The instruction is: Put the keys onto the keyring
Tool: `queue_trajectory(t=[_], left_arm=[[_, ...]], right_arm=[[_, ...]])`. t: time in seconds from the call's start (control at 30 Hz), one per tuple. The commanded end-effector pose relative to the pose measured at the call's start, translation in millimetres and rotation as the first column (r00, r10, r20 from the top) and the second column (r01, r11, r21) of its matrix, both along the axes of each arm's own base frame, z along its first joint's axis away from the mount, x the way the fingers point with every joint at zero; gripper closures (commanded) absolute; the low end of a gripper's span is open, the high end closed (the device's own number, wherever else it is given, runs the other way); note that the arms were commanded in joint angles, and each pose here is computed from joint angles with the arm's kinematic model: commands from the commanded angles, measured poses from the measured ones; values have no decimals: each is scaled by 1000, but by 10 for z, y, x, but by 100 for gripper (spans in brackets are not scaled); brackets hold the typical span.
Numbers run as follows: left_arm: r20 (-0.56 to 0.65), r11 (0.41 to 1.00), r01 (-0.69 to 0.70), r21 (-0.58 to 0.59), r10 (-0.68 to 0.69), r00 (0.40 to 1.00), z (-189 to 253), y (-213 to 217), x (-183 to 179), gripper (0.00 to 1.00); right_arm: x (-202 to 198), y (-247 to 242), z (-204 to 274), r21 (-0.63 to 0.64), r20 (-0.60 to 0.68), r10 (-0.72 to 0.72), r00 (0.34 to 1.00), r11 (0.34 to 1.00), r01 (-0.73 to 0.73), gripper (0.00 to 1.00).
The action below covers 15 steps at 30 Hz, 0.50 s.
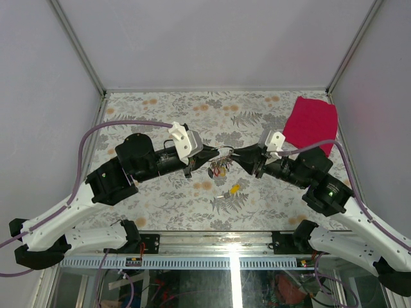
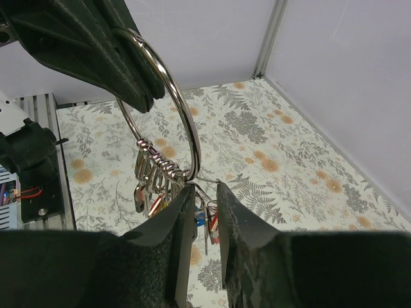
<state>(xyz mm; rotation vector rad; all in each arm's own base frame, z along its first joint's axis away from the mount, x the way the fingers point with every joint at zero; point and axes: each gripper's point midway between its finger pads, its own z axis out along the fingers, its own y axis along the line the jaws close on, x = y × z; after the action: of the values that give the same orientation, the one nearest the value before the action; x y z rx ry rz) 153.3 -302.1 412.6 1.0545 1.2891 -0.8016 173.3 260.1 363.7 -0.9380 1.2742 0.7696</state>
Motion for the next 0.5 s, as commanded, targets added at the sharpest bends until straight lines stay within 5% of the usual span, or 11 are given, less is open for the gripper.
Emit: queue_trajectory(t=[0.0,0.47], left_arm=[[52,994,9,-109,-3,999,388,15,-18,100],[50,994,8,-110,-3,999,395,15,-18,100]], right_arm=[[6,-91,326,88,68,-41,997,996,35,74],[49,-198,359,100,83,-98,992,991,90,54]])
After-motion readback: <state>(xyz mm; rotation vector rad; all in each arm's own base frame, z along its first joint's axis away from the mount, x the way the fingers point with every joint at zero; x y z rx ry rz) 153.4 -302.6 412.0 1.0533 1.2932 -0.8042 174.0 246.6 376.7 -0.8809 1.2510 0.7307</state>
